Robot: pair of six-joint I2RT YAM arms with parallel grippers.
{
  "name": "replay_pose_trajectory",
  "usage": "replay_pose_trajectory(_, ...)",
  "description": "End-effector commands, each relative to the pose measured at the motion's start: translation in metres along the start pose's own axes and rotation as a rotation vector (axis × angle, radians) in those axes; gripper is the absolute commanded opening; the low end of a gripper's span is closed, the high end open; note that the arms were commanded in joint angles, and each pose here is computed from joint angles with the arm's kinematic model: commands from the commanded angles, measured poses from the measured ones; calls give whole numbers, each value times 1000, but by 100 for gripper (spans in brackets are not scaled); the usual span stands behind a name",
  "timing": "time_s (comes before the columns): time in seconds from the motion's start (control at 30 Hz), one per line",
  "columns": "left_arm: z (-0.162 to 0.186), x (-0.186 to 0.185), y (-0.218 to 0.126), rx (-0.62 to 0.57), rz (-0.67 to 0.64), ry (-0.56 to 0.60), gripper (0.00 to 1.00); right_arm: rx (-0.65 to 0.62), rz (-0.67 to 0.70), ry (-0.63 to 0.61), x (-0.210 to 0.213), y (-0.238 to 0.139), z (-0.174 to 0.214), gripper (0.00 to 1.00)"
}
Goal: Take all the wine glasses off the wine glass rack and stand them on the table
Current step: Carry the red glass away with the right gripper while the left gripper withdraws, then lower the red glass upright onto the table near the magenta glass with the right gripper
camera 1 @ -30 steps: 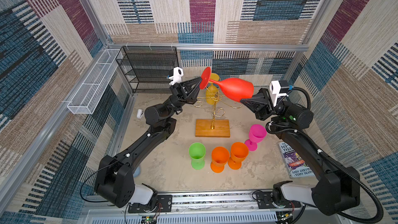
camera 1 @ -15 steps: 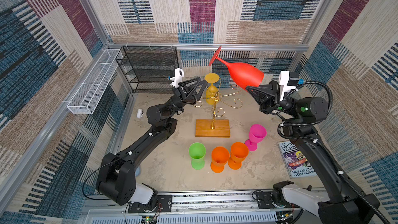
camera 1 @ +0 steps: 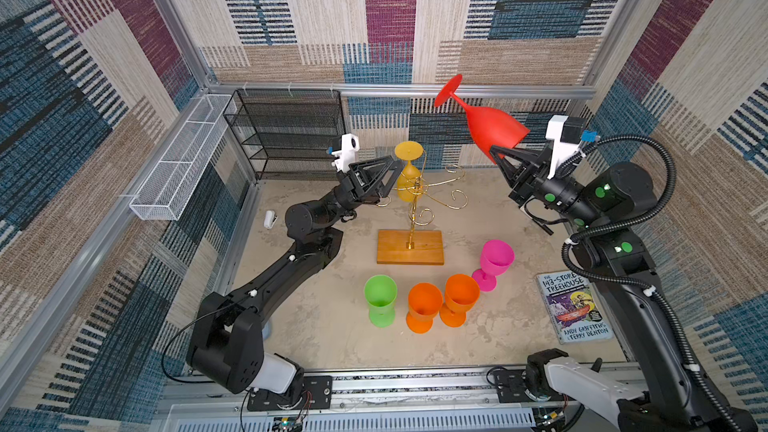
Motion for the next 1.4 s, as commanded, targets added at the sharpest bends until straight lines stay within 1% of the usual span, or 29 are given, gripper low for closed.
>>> replay_pose_trajectory(0.0, 7, -13, 2, 58, 31, 83, 52, 27, 191, 10, -23, -7, 1, 0)
replay_pose_trajectory(0.2, 20, -11, 2, 159, -19, 150, 51, 71, 422, 25, -48, -18, -4, 0)
replay_pose_trajectory(0.37, 35, -5, -7, 250, -139, 265, 52, 171, 581, 22, -67, -28, 1, 0)
replay_pose_trajectory(0.43, 40, -3, -13, 273, -208, 316, 52, 209, 634, 29, -77, -32, 7, 0)
replay_pose_trajectory(0.53, 44, -8, -20, 290, -269, 385, 51, 270, 695, 49, -96, -37, 20, 0)
replay_pose_trajectory(0.63, 51, -11, -28, 305, -304, 408, 51, 337, 756, 85, -121, -43, 40, 0)
replay_pose_trajectory(0.8, 59, -15, -37, 321, -302, 417, 51, 445, 762, 195, -161, -50, 77, 0)
replay_pose_trajectory(0.9, 64, -16, -41, 329, -306, 422, 51, 514, 738, 248, -174, -48, 98, 0)
replay_pose_trajectory(1.03, 69, -19, -47, 342, -318, 435, 51, 610, 735, 312, -187, -45, 127, 0)
replay_pose_trajectory(1.1, 71, -20, -50, 346, -324, 442, 51, 635, 741, 334, -192, -44, 136, 0)
replay_pose_trajectory(1.17, 73, -21, -51, 350, -328, 445, 51, 676, 755, 363, -197, -49, 154, 0)
replay_pose_trajectory(1.37, 75, -20, -54, 355, -327, 444, 51, 790, 812, 389, -203, -64, 185, 0)
Point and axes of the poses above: each gripper's point midway between its finger pads, its own y axis out along the fingers, its own x axis along the line the jaws close on, z = x × y, the point moved 3 cm from there along -y, back along the fingers, and after that the axes turned 6 degrees about y, right-handed, at the moved point
